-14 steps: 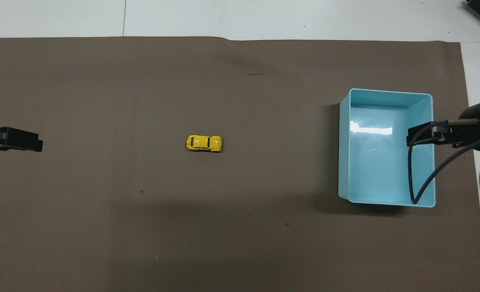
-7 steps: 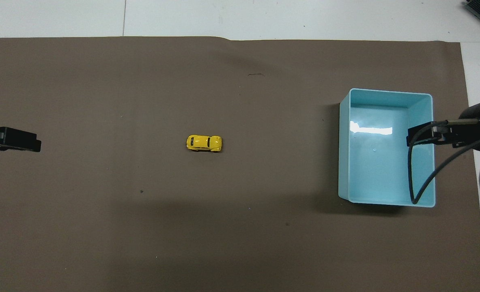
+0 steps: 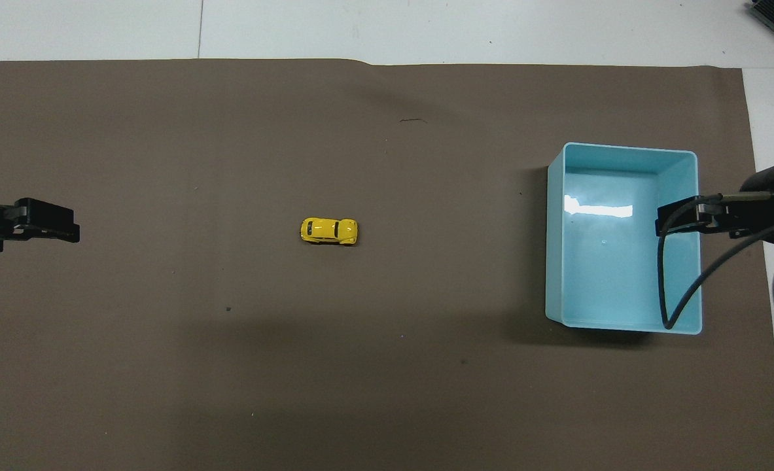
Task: Wind up and store yellow beetle car
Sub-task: 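Reach the left gripper toward the yellow toy car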
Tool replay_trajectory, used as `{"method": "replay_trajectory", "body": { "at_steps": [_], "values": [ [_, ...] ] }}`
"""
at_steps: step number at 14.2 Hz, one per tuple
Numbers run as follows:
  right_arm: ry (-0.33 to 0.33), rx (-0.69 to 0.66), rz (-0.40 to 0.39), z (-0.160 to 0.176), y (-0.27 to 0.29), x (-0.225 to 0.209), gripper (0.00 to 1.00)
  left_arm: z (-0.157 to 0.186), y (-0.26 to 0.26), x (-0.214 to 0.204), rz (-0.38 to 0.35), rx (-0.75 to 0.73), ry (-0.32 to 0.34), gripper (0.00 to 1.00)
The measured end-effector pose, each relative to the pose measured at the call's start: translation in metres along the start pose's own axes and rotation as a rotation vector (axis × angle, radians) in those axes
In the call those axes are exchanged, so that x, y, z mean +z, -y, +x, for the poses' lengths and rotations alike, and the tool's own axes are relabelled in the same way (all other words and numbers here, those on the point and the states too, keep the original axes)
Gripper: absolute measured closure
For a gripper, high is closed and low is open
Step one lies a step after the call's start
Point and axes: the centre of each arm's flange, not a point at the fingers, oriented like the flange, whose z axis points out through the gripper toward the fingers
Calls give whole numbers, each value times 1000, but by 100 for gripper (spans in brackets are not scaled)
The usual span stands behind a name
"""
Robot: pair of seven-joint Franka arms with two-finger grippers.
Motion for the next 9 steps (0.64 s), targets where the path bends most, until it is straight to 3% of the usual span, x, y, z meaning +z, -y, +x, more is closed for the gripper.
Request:
{"method": "replay_trajectory", "body": {
  "at_steps": [7, 9],
  "values": [
    [0, 0, 0, 0, 0, 0, 0, 5, 1, 32, 3, -152, 16, 0],
    [0, 0, 0, 0, 0, 0, 0, 6, 5, 39, 3, -265, 13, 0]
  ]
}}
